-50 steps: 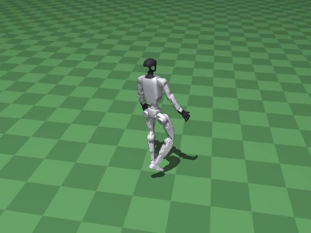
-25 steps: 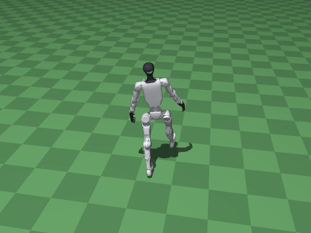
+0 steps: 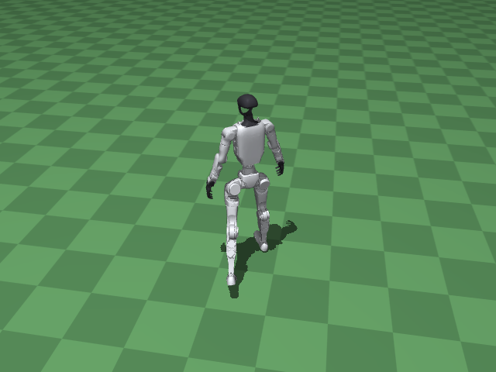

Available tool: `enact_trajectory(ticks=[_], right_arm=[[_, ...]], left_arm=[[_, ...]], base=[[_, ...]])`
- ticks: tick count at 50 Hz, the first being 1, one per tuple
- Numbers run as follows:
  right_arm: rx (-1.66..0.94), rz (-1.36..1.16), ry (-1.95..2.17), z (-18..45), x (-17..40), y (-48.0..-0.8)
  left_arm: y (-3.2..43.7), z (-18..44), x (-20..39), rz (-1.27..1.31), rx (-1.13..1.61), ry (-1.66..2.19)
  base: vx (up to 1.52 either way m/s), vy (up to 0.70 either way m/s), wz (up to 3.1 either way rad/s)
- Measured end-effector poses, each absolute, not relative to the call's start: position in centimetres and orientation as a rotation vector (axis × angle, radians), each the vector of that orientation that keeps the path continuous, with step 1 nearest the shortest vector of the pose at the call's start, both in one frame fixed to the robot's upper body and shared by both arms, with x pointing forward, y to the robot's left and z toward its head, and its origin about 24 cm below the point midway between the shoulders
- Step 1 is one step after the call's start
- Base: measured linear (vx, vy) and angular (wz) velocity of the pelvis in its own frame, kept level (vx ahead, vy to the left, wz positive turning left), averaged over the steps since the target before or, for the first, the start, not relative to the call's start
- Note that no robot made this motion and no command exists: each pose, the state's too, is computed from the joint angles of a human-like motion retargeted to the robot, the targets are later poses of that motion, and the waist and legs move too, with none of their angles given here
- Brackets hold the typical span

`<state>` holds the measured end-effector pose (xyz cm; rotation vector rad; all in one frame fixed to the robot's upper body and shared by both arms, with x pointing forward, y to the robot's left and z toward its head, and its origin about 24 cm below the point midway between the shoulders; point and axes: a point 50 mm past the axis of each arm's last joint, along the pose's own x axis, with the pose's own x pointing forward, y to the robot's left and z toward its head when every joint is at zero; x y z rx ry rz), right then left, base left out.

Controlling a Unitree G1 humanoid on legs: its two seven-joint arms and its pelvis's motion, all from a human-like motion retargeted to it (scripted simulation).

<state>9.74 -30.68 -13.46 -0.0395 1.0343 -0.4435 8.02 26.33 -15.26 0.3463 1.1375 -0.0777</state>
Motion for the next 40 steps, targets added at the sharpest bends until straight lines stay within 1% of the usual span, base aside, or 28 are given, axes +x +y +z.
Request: enact_trajectory(ticks=[8, 10, 12, 19, 24, 28, 30, 36, 40], right_arm=[[-0.148, -0.432, 1.061, -12.9, 10.4, -31.8], [-0.171, -0.477, 1.043, -12.4, 10.9, -32.5], [-0.174, -0.427, 1.043, -12.4, 11.4, -32.1], [-0.175, -0.457, 0.914, -11.1, 15.1, -32.1], [-0.152, -0.451, 0.823, -10.6, 17.4, -30.8], [-0.187, -0.372, 0.820, -10.9, 18.5, -29.0], [-0.173, -0.336, 0.804, -11.0, 19.0, -28.0], [-0.178, -0.231, 0.834, -11.9, 18.8, -25.8], [-0.172, -0.204, 0.868, -12.5, 17.9, -25.3]], left_arm=[[24.7, -15.9, 7.5, -0.197, 0.290, 1.197], [24.3, -15.9, 7.8, -0.175, 0.280, 1.180], [24.0, -16.1, 7.4, -0.236, 0.280, 1.209], [23.7, -16.0, 8.4, -0.185, 0.304, 1.168], [23.7, -15.9, 8.5, -0.142, 0.330, 1.132], [23.7, -15.8, 8.7, -0.098, 0.243, 1.093], [23.8, -15.7, 8.8, -0.114, 0.265, 1.087], [23.9, -15.7, 8.6, -0.122, 0.264, 1.094], [24.0, -15.8, 8.4, -0.123, 0.283, 1.107]], base=[[0.32, -0.27, 0.24], [0.27, -0.10, 0.34], [0.25, -0.20, -0.13], [0.22, -0.16, -0.03], [0.19, -0.06, 0.07], [0.20, -0.03, 0.09], [0.22, -0.02, 0.03], [0.25, 0.05, 0.10], [0.32, 0.13, 0.19]])
